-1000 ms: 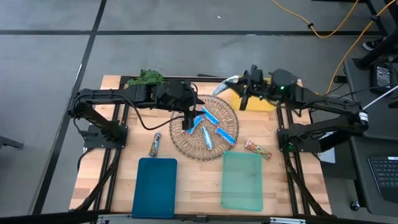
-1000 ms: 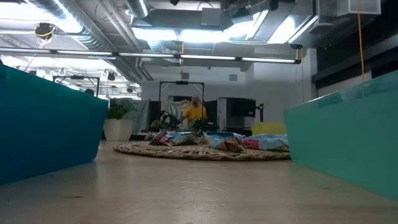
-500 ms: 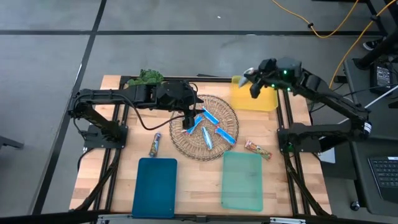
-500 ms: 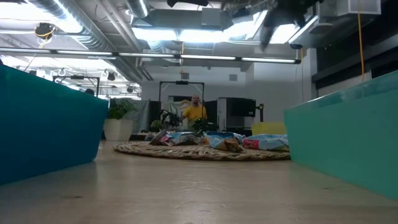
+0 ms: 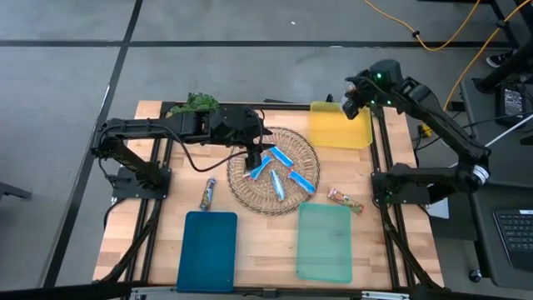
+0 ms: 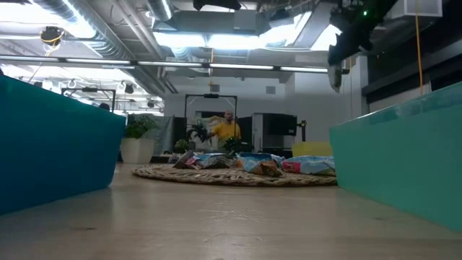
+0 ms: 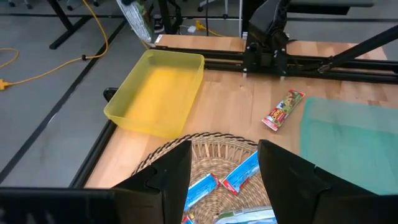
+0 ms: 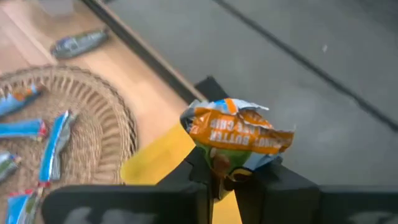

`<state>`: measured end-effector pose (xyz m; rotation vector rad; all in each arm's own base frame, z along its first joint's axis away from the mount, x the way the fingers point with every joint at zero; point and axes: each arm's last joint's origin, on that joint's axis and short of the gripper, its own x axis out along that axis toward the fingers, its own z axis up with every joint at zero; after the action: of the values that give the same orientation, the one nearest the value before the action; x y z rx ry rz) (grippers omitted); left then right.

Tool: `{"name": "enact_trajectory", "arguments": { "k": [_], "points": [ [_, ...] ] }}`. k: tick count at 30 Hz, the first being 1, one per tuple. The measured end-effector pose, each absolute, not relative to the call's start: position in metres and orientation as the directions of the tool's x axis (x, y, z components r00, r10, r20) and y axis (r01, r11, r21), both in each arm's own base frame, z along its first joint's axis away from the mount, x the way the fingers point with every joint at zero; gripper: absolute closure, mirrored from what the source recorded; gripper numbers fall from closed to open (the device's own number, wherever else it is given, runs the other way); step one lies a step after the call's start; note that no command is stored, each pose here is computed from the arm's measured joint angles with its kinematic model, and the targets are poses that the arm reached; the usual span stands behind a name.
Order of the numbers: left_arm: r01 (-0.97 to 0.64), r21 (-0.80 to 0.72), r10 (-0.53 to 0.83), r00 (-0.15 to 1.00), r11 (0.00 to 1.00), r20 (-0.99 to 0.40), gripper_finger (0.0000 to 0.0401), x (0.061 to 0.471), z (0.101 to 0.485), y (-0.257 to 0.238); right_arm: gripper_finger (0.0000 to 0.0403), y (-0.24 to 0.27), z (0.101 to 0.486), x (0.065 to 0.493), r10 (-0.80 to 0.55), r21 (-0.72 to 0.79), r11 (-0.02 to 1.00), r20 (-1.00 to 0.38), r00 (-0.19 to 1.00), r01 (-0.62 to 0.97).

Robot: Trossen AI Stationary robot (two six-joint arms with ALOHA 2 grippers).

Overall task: Pick and place Granola Bars by type
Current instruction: Put the yellow granola bar into the yellow bin

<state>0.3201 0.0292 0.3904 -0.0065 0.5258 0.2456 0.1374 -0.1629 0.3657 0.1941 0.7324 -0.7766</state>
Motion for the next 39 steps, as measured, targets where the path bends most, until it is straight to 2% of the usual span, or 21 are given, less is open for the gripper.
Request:
{"name": "enact_trajectory", "arguments": {
  "k": [5, 10, 19, 28, 35, 39],
  "points": [
    [-0.234, 0.057, 0.230, 0.836, 0.971, -0.498, 0.0224, 0.320, 0.390, 0.029, 0.0346, -0.182, 0.351, 0.133, -0.525, -0.090, 0.700, -0.737, 0.425, 0.709],
    [-0.250, 0.057, 0.245, 0.833, 0.967, -0.496, 0.0223, 0.320, 0.390, 0.031, 0.0355, -0.203, 0.332, 0.135, -0.465, -0.083, 0.710, -0.801, 0.378, 0.699],
    [-0.262, 0.062, 0.258, 0.830, 0.963, -0.495, 0.0223, 0.320, 0.391, 0.031, 0.0357, -0.237, 0.289, 0.150, -0.281, 0.035, 0.760, -0.882, 0.378, 0.649],
    [-0.264, 0.057, 0.257, 0.830, 0.963, -0.495, 0.0223, 0.320, 0.391, 0.031, 0.0364, -0.256, 0.252, 0.162, -0.174, 0.083, 0.758, -0.930, 0.323, 0.646],
    [-0.266, 0.052, 0.256, 0.830, 0.963, -0.495, 0.0223, 0.320, 0.391, 0.031, 0.0348, -0.266, 0.229, 0.168, -0.107, 0.112, 0.752, -0.952, 0.288, 0.649],
    [-0.267, 0.053, 0.258, 0.830, 0.962, -0.495, 0.0223, 0.320, 0.391, 0.031, 0.0356, -0.269, 0.218, 0.171, -0.062, 0.144, 0.750, -0.956, 0.286, 0.645]
  ]
}}
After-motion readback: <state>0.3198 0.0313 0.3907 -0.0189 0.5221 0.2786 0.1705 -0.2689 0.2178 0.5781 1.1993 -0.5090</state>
